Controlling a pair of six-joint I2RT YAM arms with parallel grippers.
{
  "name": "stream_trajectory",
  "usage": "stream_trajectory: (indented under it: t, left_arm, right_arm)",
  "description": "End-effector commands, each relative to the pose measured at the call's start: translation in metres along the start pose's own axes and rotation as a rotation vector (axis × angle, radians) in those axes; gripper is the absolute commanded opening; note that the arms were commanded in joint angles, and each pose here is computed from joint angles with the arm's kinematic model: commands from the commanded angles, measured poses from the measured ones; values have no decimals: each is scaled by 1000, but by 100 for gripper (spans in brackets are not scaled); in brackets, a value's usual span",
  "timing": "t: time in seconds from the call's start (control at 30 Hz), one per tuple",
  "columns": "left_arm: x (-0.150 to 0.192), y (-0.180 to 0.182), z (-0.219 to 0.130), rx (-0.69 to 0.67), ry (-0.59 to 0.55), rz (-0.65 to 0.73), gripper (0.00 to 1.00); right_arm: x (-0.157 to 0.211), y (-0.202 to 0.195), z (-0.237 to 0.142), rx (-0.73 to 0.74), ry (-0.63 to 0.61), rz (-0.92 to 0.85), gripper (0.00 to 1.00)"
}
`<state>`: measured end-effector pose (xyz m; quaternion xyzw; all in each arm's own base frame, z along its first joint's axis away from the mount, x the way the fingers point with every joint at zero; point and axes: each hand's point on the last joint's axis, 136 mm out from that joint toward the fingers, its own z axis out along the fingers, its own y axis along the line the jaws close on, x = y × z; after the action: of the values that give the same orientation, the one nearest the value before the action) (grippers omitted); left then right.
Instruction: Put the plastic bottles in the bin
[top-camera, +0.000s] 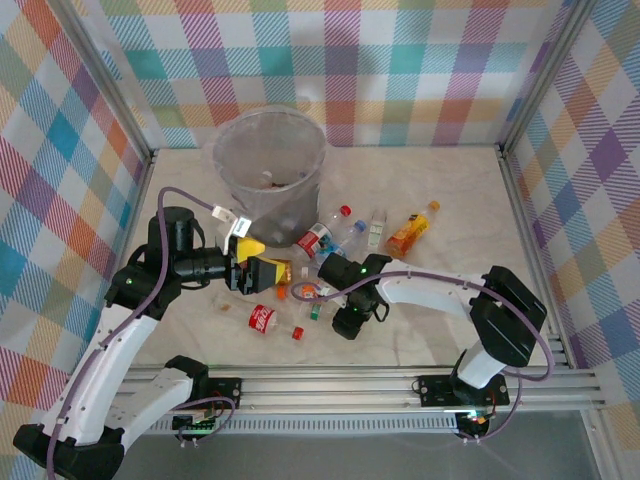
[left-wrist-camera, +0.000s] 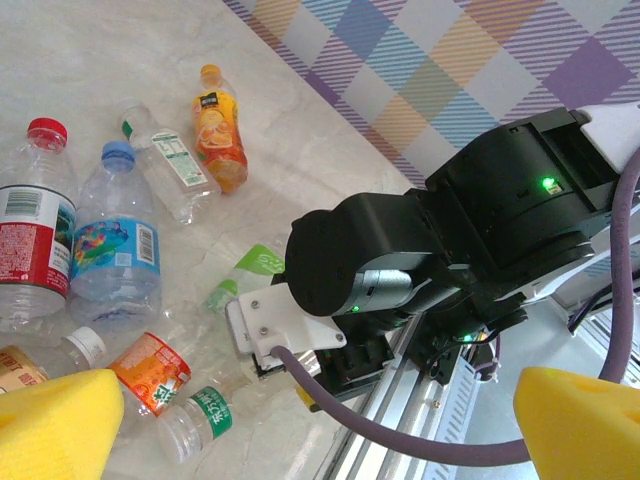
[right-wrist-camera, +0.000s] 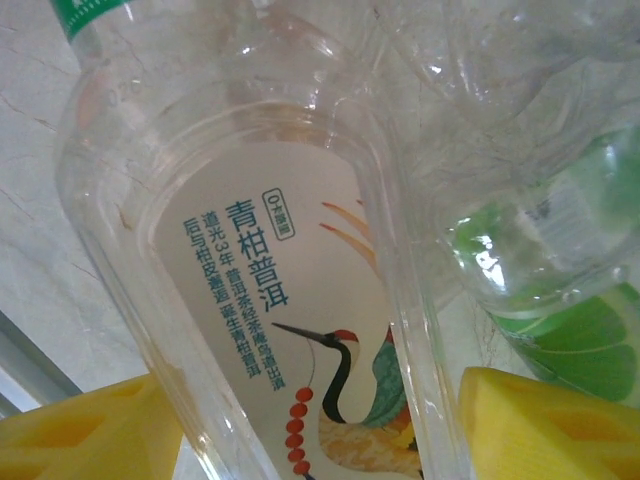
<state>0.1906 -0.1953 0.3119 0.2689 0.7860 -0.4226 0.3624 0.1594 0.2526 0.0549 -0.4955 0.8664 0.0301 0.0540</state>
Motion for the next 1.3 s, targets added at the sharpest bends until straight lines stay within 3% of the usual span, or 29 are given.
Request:
stream_trajectory:
  t: [0.0, 0.33, 0.77, 1.1, 1.27]
  left_arm:
    - [0, -1, 2, 5, 0, 15, 100]
    - [0, -1, 2, 5, 1, 14, 100]
    - [1, -1, 1, -3, 1, 13, 100]
    - [-1, -2, 0, -1, -8, 11, 100]
    - [-8, -7, -2, 14, -41, 3, 100]
  right_arm:
    - [4, 1, 9, 13, 29, 0, 72]
    - [12, 19, 11, -29, 62, -45, 77]
    - [21, 25, 12, 25, 108, -99, 76]
    - [19, 24, 12, 34, 94, -90, 62]
    - [7, 35, -1, -33, -8, -52, 56]
